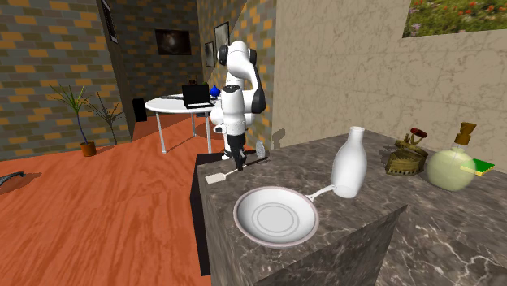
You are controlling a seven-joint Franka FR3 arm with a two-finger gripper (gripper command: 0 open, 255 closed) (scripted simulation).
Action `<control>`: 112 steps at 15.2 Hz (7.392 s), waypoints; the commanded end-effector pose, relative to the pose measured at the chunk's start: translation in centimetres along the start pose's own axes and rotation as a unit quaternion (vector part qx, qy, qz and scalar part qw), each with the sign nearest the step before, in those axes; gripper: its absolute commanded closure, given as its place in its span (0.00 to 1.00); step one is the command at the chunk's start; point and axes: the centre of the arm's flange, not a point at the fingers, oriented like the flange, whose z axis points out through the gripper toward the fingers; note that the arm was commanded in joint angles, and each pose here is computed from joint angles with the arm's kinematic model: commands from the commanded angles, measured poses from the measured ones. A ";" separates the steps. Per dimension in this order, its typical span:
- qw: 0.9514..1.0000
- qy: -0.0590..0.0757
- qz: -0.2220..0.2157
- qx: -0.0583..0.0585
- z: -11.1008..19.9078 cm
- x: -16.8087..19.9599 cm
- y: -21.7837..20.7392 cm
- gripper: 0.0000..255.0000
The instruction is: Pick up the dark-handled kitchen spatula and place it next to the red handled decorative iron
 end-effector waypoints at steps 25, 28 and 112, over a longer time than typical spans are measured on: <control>1.000 0.000 0.000 0.000 -13.5 -0.9 0.0 1.00; 1.000 0.000 0.000 0.000 -15.1 -1.0 0.0 1.00; 1.000 0.000 0.000 0.000 -15.3 -70.9 -1.0 1.00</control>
